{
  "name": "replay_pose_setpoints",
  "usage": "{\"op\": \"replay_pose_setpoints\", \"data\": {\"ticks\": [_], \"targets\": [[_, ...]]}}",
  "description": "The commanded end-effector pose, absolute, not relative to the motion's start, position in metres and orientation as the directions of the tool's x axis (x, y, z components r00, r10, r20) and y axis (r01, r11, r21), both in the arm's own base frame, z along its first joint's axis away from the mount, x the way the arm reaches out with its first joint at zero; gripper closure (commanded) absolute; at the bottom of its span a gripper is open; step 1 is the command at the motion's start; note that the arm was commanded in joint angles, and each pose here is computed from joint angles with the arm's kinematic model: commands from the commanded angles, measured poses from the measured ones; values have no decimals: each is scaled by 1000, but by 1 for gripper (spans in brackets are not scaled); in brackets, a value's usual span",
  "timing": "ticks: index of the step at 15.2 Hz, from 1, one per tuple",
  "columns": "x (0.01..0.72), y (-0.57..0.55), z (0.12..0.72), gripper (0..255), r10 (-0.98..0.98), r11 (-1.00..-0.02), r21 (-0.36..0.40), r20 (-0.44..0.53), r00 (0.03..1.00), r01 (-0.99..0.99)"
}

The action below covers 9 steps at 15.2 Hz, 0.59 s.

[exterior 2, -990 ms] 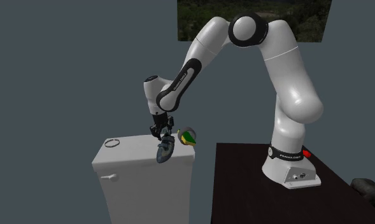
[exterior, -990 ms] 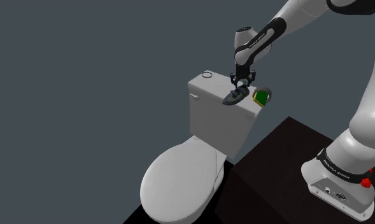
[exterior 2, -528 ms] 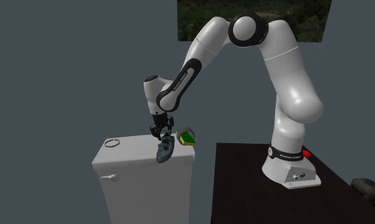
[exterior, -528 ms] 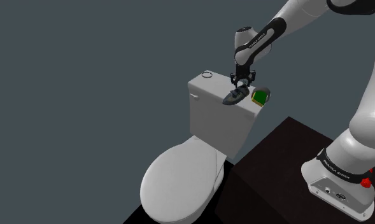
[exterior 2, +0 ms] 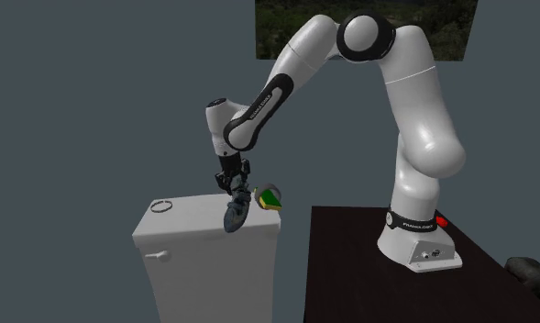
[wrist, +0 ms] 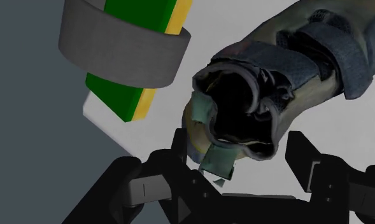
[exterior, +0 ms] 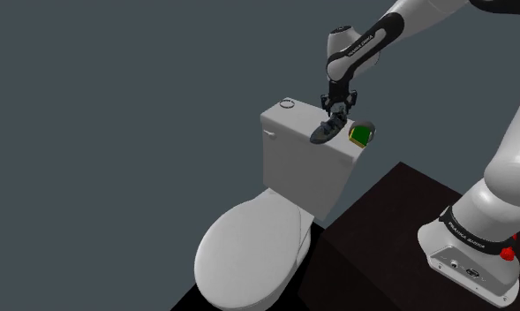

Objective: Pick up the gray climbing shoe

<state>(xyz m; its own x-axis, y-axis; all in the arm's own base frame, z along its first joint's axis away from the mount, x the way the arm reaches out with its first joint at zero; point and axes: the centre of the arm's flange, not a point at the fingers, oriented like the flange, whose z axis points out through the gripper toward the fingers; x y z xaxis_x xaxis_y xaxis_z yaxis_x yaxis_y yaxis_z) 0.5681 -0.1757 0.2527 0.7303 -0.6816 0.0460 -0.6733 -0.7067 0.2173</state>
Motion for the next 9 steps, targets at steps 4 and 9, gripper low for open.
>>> {"op": "replay_pose_setpoints", "data": {"ticks": [4, 9], "targets": [[569, -176, 280, 255, -682, -707, 217, 46, 730, -673], [569, -176, 297, 255, -682, -707, 217, 46, 730, -673]]}}
